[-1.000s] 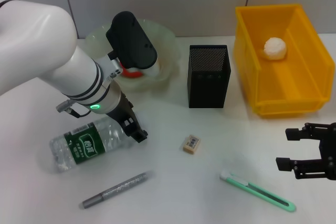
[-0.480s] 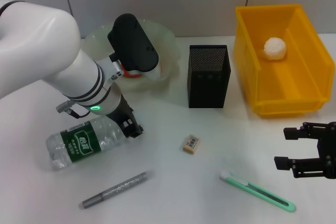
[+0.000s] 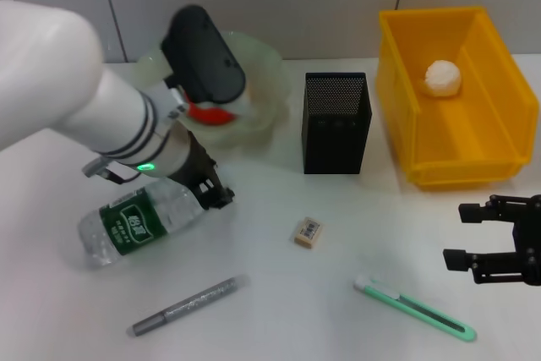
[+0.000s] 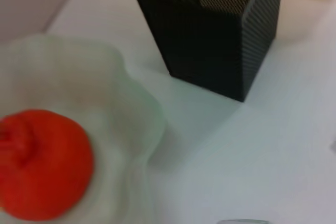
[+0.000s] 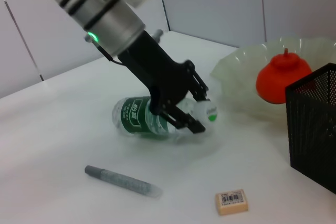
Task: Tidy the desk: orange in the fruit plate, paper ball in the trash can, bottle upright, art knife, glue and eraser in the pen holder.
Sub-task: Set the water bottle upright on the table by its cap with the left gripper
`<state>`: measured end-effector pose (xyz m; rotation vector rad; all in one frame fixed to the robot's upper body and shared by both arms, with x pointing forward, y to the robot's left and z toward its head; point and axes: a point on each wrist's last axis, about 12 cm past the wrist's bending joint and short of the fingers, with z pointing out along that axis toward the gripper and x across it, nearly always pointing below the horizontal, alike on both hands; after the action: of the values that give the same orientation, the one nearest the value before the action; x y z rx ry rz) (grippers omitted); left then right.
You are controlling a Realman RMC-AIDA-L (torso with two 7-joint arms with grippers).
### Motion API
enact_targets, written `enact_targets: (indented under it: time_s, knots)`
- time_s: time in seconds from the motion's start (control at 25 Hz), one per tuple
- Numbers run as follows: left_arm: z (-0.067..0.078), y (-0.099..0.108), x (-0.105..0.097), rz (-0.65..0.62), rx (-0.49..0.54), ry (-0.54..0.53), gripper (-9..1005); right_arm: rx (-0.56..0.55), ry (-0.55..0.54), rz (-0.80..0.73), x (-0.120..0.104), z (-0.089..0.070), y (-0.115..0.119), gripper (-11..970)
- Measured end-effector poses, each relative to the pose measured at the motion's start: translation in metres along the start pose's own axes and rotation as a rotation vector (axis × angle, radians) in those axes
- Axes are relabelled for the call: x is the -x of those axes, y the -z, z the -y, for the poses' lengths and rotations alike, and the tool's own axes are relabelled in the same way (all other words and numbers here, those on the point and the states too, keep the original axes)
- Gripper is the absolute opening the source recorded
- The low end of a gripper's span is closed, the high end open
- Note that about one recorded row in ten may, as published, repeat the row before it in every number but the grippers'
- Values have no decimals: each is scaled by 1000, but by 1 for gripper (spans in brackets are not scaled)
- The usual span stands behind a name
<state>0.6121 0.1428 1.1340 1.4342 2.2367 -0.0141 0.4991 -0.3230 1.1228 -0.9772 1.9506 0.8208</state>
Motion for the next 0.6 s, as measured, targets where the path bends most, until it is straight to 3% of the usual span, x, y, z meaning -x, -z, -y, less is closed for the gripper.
enact_targets:
  time_s: [0.2,0.32,0.6]
  knots:
    - [-1,22,-14,68,31,55,448,5,10,3,4,2,-2,761]
    - [-1,44,-42,131,64,157,448,8,17,5,7,2,-4,759]
    - [-1,56,-57,177,81,218,449,22,26,9,12,4,-9,755]
